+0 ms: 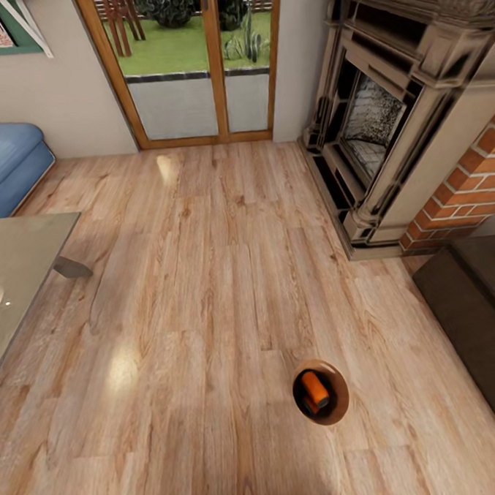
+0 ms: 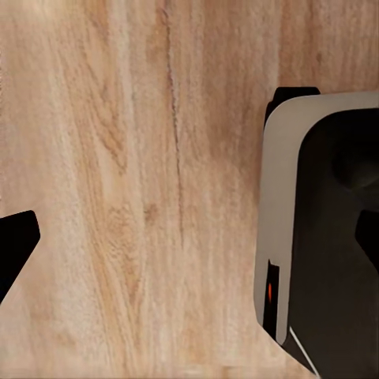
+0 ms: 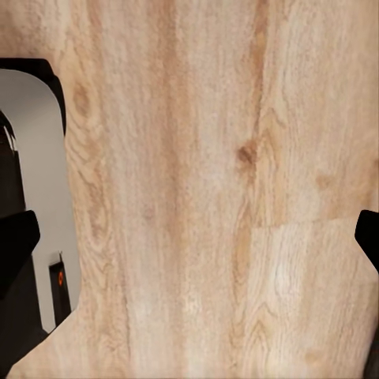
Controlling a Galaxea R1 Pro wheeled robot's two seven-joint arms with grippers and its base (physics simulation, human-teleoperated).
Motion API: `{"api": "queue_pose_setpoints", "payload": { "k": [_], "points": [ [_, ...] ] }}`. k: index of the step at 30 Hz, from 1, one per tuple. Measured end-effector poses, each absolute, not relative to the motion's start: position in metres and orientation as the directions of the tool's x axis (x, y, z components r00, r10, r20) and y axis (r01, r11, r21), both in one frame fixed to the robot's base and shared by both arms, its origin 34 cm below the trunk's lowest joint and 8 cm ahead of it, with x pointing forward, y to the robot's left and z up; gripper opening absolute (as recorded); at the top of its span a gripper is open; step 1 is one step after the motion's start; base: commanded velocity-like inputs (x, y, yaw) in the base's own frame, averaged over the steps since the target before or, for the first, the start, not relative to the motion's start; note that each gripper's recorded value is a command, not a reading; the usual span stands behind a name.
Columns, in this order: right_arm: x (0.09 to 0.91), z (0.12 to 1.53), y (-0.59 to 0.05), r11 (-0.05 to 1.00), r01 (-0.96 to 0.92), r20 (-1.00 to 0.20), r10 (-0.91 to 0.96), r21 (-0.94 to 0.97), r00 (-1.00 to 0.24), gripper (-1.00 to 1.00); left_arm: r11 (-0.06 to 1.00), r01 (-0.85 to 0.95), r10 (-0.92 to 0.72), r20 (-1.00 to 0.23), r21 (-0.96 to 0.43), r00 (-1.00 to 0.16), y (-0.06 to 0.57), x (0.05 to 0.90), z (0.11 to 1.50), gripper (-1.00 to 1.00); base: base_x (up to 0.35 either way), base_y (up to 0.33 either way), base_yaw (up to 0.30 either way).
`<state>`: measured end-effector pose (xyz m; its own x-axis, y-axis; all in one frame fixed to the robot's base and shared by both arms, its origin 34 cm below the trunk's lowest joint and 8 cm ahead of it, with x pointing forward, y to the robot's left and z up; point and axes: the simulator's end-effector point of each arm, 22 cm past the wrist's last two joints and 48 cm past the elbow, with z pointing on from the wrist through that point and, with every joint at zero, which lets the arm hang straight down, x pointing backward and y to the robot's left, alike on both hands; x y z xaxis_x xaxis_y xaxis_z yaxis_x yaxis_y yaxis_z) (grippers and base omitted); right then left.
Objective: Put the three can of soda from the living room inside the tash can in the kitchen.
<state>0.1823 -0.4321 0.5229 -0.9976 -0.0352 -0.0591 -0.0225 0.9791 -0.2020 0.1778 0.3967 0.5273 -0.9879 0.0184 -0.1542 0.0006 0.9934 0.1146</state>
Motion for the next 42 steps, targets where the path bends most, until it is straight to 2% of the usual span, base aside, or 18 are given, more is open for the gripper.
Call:
{"api": "queue_pose_setpoints", "payload": {
  "k": [32, 42],
  "points": [
    [0.177, 0.559, -0.426, 0.981, -0.031, -0.060, -0.043, -0.192, -0.997, 1.00, 0.993, 0.005, 0.023, -0.149, 0.117, -0.989, 0.397, 0.170, 0.565, 1.00, 0.000, 0.000, 0.000],
    [0.169, 0.566, -0.410, 0.986, -0.042, -0.047, -0.050, -0.159, -0.998, 1.00, 0.993, 0.004, 0.016, -0.103, 0.114, -0.995, 0.397, 0.157, 0.574, 1.00, 0.000, 0.000, 0.000]
  ]
}}
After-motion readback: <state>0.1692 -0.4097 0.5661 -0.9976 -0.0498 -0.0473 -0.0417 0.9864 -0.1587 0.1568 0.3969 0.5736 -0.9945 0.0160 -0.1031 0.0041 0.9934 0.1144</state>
